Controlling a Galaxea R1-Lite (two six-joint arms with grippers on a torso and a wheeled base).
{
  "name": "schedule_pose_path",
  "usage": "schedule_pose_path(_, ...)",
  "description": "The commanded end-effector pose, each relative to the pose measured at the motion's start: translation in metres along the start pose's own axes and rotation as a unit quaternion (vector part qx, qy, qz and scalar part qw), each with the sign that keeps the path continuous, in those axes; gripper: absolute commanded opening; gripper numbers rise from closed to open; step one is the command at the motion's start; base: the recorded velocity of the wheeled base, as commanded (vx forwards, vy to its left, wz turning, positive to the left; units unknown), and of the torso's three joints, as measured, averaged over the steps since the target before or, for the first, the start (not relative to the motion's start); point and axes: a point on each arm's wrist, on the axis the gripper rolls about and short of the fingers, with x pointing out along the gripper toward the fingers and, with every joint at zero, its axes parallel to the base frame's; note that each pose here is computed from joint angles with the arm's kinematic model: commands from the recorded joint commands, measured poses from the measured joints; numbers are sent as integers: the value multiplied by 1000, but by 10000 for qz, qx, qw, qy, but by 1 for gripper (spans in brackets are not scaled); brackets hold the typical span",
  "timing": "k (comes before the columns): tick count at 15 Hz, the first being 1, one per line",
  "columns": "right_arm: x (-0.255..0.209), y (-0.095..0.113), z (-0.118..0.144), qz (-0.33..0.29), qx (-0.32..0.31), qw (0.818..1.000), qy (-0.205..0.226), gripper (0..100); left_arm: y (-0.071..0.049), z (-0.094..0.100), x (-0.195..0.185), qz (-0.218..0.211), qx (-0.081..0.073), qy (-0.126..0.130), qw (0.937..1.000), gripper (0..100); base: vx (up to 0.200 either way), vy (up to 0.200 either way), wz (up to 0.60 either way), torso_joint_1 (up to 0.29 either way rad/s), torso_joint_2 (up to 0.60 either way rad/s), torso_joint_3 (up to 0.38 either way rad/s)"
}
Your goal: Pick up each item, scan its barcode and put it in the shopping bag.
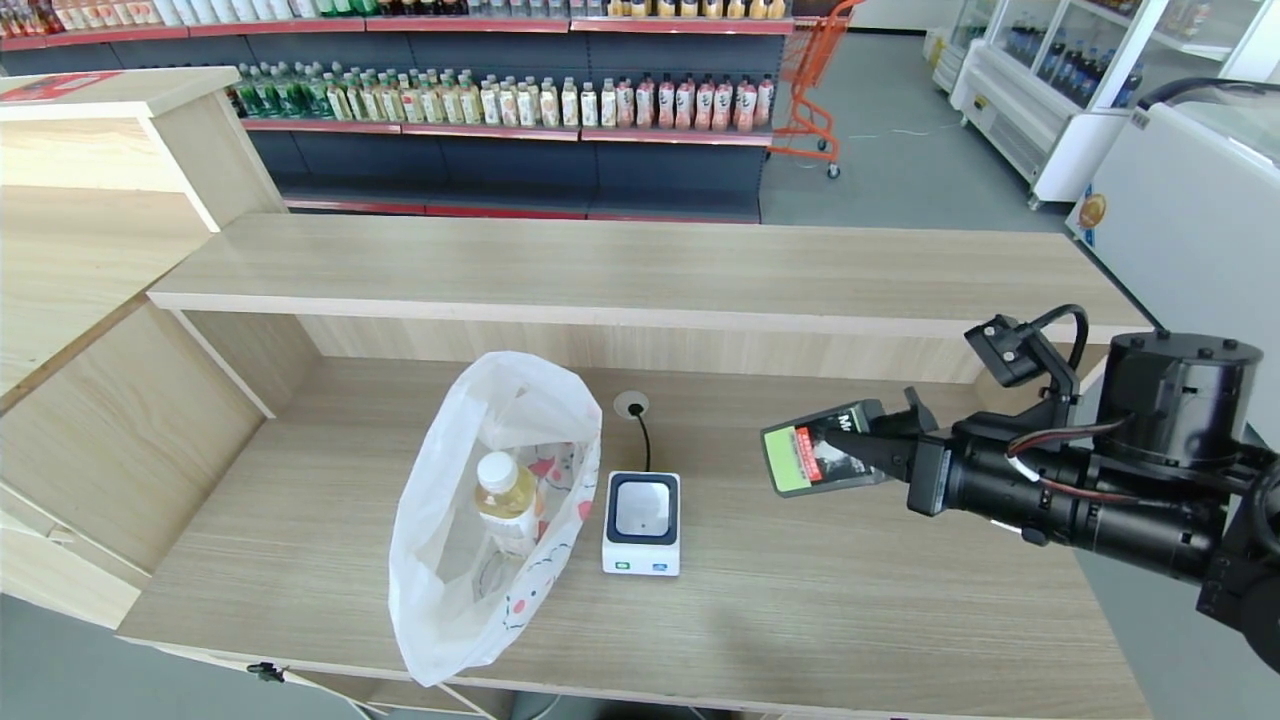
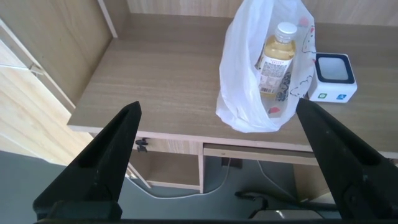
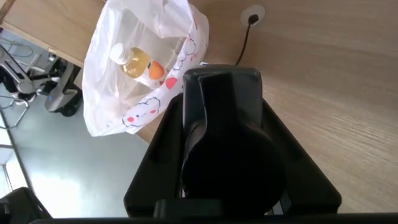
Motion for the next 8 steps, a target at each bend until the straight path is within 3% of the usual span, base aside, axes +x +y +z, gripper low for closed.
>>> schedule_pose_path(1,-1,0,-1,-1,13,10000,14,0,0,0,0,1,5,-2,10000,100,0,0,0,0,0,0)
schedule_pose_path(4,-1,1,-1,2,314,9995,31,0,0,0,0,1,21,-2,10000,100,0,0,0,0,0,0)
schedule_pose_path(8,1,-1,-4,-27,776,9969,98,0,0,0,0,1,5,-2,10000,100,0,200,0,-4,4,5)
